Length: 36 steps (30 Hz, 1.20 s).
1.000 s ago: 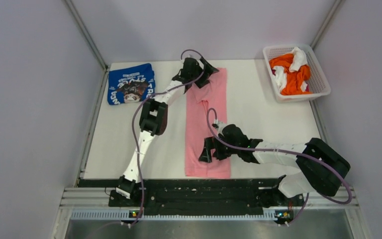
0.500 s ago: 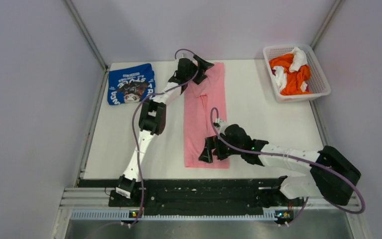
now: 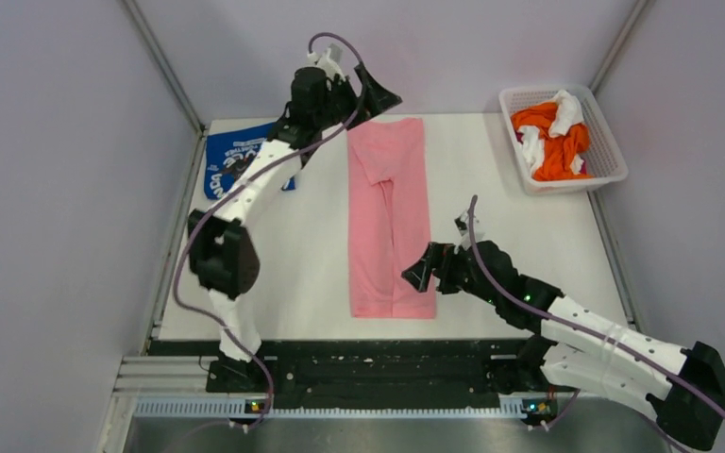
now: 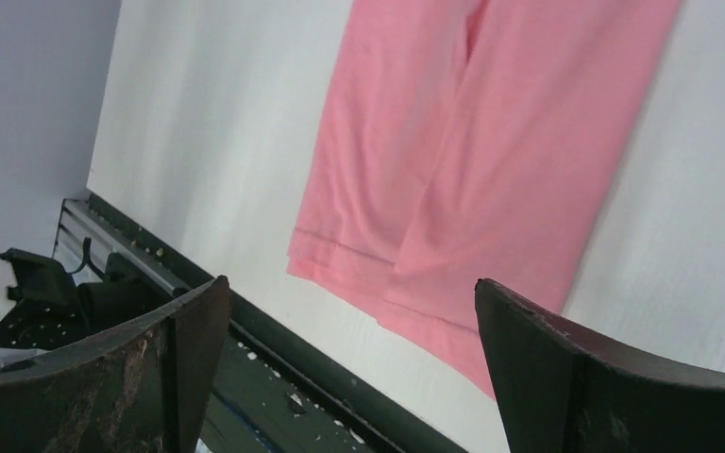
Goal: Fold and stack the t-shirts
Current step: Rotate the tshirt 90 degrees, then grab the bottom of the folded rectangular tshirt with both arms
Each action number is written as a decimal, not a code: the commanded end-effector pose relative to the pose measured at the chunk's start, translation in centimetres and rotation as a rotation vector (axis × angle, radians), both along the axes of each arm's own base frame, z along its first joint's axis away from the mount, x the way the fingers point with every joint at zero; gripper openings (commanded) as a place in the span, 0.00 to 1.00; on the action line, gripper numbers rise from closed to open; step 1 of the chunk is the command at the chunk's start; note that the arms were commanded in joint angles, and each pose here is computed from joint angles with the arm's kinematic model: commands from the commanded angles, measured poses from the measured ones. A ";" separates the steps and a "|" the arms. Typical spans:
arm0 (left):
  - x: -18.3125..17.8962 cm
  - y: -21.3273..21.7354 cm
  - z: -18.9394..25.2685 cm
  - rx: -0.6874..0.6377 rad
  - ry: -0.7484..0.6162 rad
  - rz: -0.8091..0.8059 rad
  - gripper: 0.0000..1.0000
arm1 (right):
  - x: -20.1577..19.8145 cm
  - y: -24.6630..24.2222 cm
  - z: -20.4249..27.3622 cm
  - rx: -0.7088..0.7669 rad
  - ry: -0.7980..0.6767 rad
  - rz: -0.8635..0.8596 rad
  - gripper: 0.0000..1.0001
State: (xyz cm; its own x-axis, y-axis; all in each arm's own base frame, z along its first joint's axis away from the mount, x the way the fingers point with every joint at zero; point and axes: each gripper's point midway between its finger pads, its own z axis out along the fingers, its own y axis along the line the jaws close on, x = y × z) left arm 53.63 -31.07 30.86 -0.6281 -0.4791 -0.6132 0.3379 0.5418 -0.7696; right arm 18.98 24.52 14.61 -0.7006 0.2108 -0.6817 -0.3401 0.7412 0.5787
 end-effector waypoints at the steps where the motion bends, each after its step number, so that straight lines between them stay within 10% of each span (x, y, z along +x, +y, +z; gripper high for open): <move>1: -10.7 1.5 -0.3 0.155 -0.063 -0.048 0.99 | -0.3 -3.0 -2.0 -0.023 0.077 -0.135 0.99; 16: -33.3 8.4 -19.5 0.422 0.456 -0.035 0.96 | -3.0 -3.6 -8.0 -0.120 0.264 -0.073 0.87; 36: -37.5 7.0 -27.4 0.606 0.684 -0.180 0.64 | -3.9 -1.8 -11.5 -0.213 0.396 0.032 0.57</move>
